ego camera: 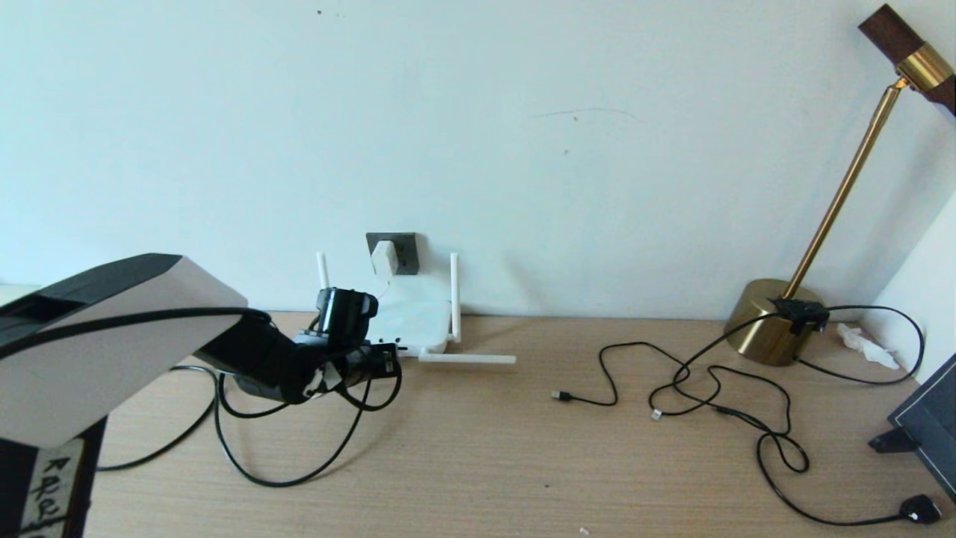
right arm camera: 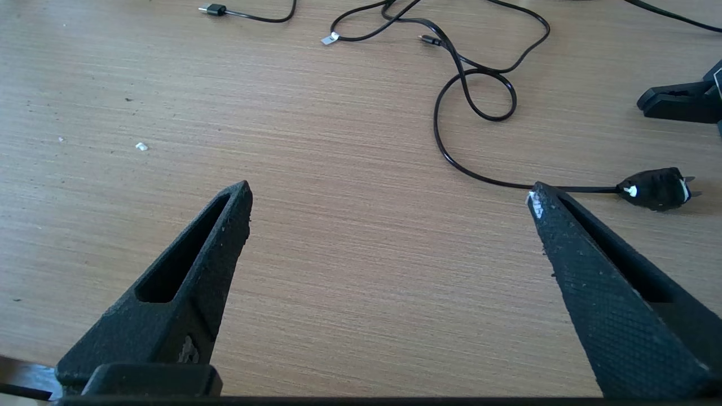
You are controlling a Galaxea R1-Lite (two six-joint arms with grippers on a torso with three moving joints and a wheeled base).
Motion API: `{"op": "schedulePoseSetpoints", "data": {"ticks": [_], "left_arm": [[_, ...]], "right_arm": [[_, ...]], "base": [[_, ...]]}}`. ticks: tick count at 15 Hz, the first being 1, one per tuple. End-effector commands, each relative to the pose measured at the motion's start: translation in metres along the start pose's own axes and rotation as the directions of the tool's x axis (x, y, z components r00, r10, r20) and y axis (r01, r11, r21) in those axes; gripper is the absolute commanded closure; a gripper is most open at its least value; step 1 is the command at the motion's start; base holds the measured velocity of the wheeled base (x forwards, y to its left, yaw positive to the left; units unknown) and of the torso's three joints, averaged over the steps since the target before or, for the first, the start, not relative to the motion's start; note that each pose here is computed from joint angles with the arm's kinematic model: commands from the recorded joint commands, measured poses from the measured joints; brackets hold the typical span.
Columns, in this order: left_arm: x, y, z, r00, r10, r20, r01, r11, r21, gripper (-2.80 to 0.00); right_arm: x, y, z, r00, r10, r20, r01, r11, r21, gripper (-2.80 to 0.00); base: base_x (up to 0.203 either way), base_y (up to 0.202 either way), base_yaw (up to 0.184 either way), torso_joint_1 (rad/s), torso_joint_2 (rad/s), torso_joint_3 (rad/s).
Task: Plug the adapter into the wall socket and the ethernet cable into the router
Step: Plug cable into router interface
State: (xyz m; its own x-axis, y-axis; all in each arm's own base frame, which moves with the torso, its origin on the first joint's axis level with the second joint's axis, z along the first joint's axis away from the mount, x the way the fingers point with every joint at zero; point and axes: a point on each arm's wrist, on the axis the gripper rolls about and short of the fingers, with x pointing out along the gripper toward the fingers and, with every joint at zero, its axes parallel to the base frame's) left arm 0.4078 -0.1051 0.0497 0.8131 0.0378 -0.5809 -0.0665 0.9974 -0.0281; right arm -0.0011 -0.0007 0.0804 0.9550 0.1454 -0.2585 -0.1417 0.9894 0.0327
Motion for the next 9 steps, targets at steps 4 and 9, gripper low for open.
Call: {"op": "schedulePoseSetpoints", "data": {"ticks": [4, 9], "left_arm": [[0.0016, 0.0013, 0.0002, 1.0, 0.004, 0.006, -0.004, 1.0, -0.006, 0.0], [0.0007, 0.0007, 0.0029, 1.0, 0.0, 0.014, 0.0, 1.0, -0.007, 0.0]], "right_arm": [[0.0001, 0.0, 0.0002, 1.0, 0.0, -0.001, 0.0, 1.0, -0.001, -2.8], [0.0001, 0.0, 0.0002, 1.0, 0.0, -0.001, 0.0, 1.0, -0.001, -2.8]], "base": [[0.0, 0.0, 0.0, 0.0, 0.0, 0.0], [0.0, 0.0, 0.0, 0.0, 0.0, 0.0]]}}
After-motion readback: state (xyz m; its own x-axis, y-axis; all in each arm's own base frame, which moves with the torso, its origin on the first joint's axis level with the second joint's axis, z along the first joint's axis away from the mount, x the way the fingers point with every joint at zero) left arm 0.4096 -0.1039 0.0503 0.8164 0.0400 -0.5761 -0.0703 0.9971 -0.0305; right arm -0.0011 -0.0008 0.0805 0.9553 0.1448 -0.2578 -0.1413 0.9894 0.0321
